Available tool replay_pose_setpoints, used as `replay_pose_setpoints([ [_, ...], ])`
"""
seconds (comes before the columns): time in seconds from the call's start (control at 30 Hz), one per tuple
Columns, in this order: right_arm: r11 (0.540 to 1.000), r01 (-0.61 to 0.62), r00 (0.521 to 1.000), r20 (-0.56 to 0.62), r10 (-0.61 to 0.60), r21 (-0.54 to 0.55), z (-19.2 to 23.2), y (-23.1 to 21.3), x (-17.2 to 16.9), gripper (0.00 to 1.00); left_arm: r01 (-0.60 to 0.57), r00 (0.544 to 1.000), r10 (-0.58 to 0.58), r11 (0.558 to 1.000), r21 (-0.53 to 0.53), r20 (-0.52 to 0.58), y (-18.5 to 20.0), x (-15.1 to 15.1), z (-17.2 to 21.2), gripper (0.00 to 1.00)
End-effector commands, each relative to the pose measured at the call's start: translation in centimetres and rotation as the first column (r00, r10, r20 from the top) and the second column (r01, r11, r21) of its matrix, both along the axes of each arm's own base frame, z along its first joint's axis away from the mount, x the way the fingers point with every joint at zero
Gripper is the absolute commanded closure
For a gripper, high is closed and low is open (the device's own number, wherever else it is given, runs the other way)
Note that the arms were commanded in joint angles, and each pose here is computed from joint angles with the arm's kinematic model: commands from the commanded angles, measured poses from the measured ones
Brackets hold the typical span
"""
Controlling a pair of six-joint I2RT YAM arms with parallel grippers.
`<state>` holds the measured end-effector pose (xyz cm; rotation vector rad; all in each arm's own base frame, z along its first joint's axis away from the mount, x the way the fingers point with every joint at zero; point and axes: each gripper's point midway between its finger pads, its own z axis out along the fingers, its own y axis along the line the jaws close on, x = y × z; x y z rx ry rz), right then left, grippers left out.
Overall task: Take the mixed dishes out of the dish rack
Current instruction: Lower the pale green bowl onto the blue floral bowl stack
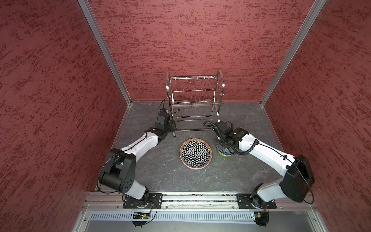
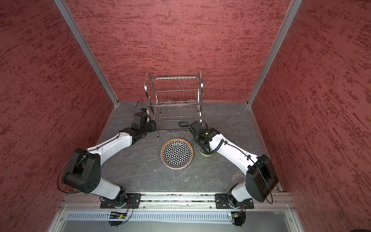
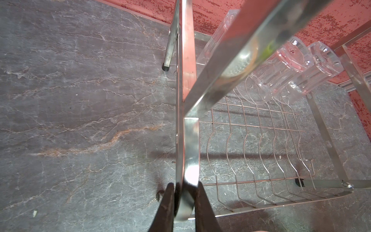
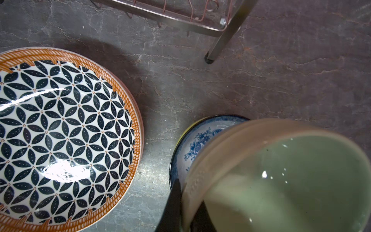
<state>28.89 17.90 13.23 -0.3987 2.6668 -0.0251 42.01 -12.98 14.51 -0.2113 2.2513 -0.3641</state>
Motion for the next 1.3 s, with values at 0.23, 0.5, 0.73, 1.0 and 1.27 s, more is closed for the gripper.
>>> replay_pose_setpoints([
  [0.23,1.000,0.010,1.000,0.018,-0.010,0.015,-1.2,0.7,1.1,1.00,-0.081,0.997,0.079,0.994,-0.073,-0.022,1.1,-0.1,-0.2,0.87],
  [0.5,1.000,0.029,1.000,-0.007,-0.029,0.002,-2.4,-0.1,0.2,1.00,-0.081,0.997,0.080,0.994,-0.071,-0.021,1.2,-0.1,-0.1,0.87],
  [0.73,1.000,0.026,0.999,-0.030,-0.026,0.013,-3.4,0.2,0.0,0.95,-0.081,0.996,0.079,0.994,-0.072,-0.026,1.2,-0.1,-0.2,0.87],
  [1.0,0.999,0.031,0.999,-0.039,-0.031,0.008,-3.7,0.2,-0.2,0.74,-0.083,0.996,0.082,0.994,-0.074,-0.024,1.3,-0.1,-0.1,0.87],
  [1.27,0.999,0.038,0.998,-0.043,-0.038,0.006,-3.1,-0.2,-0.6,0.71,-0.081,0.996,0.080,0.994,-0.075,-0.025,1.2,-0.1,-0.2,0.87],
])
